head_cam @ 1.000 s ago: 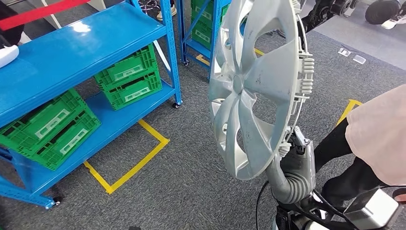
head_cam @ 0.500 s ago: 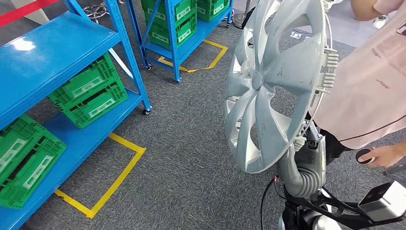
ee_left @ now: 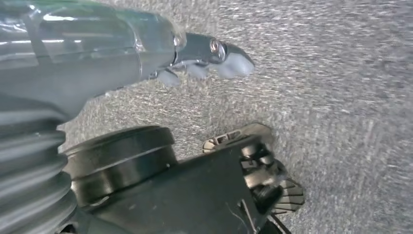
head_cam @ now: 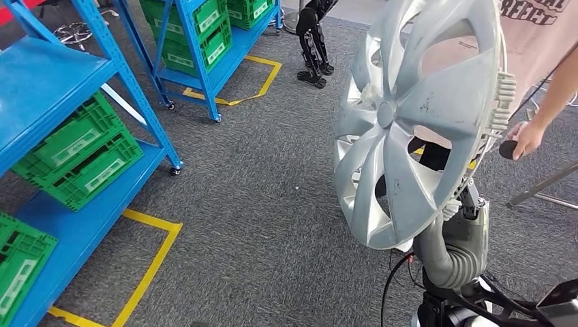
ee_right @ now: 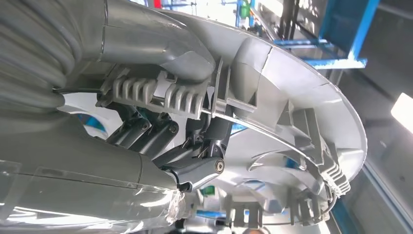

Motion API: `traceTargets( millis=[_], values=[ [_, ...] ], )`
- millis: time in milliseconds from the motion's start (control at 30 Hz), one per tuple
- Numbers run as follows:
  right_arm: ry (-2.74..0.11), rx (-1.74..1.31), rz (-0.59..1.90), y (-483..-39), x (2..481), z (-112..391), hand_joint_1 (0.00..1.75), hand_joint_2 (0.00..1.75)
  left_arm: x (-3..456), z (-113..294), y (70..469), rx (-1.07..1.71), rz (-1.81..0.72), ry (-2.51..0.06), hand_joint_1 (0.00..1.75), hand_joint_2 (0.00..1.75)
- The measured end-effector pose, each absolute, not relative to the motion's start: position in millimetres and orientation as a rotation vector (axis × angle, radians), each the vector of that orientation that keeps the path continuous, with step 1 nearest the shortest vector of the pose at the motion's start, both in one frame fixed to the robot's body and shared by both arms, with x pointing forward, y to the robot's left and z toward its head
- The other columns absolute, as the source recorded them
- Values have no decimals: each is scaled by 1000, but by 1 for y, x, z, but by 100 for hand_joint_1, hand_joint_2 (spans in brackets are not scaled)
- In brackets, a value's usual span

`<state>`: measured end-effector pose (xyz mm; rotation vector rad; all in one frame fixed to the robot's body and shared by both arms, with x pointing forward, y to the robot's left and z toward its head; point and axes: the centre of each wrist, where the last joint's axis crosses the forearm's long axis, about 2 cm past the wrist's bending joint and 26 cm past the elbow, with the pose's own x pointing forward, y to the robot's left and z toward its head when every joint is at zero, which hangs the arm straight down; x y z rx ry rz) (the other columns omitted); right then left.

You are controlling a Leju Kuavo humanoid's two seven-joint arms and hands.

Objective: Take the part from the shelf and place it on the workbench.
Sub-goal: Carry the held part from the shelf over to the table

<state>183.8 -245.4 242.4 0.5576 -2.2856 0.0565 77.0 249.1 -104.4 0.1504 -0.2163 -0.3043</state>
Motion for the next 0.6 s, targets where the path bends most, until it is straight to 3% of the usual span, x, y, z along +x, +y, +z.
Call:
traceTargets(
  millis=[600],
  values=[
    [-2383, 568, 99, -242, 183, 263, 175, 175, 76, -106, 294, 270, -236, -127, 0, 175]
  ],
)
